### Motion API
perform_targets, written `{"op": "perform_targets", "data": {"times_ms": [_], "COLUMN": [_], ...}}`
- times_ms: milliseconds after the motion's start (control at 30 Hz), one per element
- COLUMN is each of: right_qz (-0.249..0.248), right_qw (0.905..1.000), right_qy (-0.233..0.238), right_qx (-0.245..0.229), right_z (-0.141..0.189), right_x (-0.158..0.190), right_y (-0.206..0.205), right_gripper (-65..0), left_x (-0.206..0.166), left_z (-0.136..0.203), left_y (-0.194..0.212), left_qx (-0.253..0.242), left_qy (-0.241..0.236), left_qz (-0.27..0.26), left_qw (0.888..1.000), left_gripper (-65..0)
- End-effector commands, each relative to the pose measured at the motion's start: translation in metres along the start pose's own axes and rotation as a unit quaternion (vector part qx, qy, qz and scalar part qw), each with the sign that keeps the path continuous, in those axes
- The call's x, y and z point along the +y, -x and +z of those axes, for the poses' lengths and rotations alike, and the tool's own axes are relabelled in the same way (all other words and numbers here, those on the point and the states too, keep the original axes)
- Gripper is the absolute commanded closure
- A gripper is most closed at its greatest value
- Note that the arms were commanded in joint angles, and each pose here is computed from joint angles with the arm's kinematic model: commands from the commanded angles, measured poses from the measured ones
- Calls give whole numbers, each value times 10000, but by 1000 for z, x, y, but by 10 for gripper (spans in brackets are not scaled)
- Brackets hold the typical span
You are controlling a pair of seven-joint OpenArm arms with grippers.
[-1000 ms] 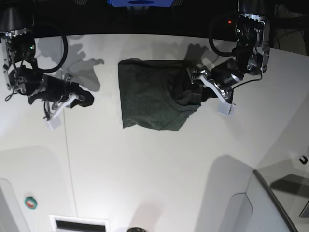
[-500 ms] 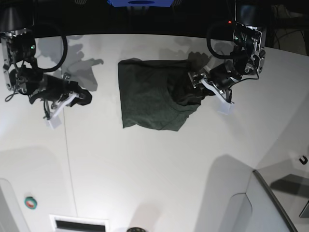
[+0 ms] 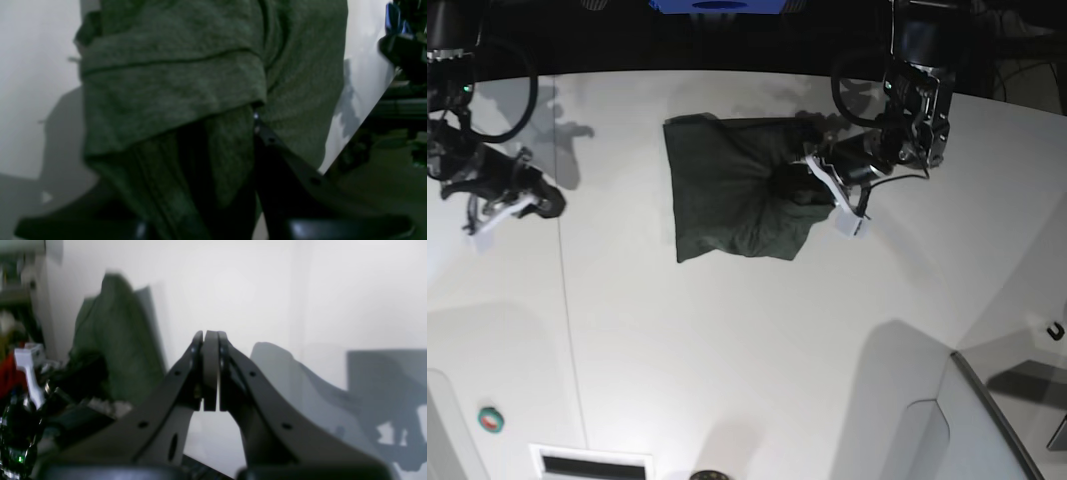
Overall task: Layout the t-shirt on the table in an organized manner, then fold the t-shirt properly
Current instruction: 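Grasp the bundle edge with the left gripper and tuck it under, then press and smooth the bundle with the left gripper, then release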
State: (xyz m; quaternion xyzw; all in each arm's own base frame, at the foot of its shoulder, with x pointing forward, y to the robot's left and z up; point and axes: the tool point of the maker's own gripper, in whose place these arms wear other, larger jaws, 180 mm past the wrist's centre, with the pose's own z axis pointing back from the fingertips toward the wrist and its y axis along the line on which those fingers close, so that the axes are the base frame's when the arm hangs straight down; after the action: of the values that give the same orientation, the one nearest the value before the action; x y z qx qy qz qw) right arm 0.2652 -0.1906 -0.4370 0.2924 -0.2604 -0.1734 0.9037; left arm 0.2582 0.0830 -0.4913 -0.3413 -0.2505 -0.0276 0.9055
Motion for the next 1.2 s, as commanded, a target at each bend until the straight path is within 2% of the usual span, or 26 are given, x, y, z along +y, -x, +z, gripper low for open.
{"op": "perform_targets", "data": {"times_ms": [0, 67, 200, 300, 367, 433, 567, 700, 767, 800, 933, 1033, 1133, 1167], "right_qz": [72, -69, -249, -301, -310, -300, -317, -315, -327, -327, -330, -330, -335, -335], "right_qw": [9996, 9990, 9976, 9973, 9974, 9974, 9973, 9973, 9972, 9972, 9972, 9972, 9970, 9970], "right_qy": [-49, 82, 253, 306, 317, 316, 302, 280, 260, 260, 251, 251, 258, 258], "right_qx": [-280, -436, -600, -594, -576, -578, -589, -606, -613, -613, -619, -626, -642, -650], "right_z": [11, 21, 35, 38, 38, 38, 38, 38, 37, 37, 36, 36, 37, 37], "right_x": [-1, -14, -31, -36, -37, -37, -36, -35, -34, -34, -33, -33, -34, -34], "right_y": [-18, -23, -24, -21, -19, -19, -19, -20, -20, -20, -20, -21, -21, -21], "right_gripper": [-6, -6, -6, -8, -8, -8, -8, -8, -8, -8, -8, -8, -8, -8], "left_x": [19, 23, 24, 20, 17, 13, 7, 4, 7, 3, -20, -39, -60, -67], "left_z": [9, 14, 16, 14, 12, 12, 18, 20, 19, 15, -5, -21, -35, -39], "left_y": [-12, -26, -42, -54, -50, -49, -51, -63, -70, -72, -83, -86, -86, -87], "left_qx": [43, -6, 556, 1055, 1586, 2002, 2490, 2804, 2925, 2953, 2814, 2699, 2589, 2542], "left_qy": [-357, -421, -479, -506, -528, -541, -552, -662, -845, -897, -1058, -1099, -1031, -989], "left_qz": [-167, -322, -888, -1594, -2162, -2763, -3720, -4522, -4961, -5196, -5894, -6253, -6420, -6439], "left_qw": [9992, 9986, 9933, 9803, 9619, 9384, 8925, 8441, 8131, 7967, 7498, 7240, 7143, 7148], "left_gripper": [0, 0, 0, 0, 0, 0, 0, 0, 0, 0, 0, 0, 0, 0]}}
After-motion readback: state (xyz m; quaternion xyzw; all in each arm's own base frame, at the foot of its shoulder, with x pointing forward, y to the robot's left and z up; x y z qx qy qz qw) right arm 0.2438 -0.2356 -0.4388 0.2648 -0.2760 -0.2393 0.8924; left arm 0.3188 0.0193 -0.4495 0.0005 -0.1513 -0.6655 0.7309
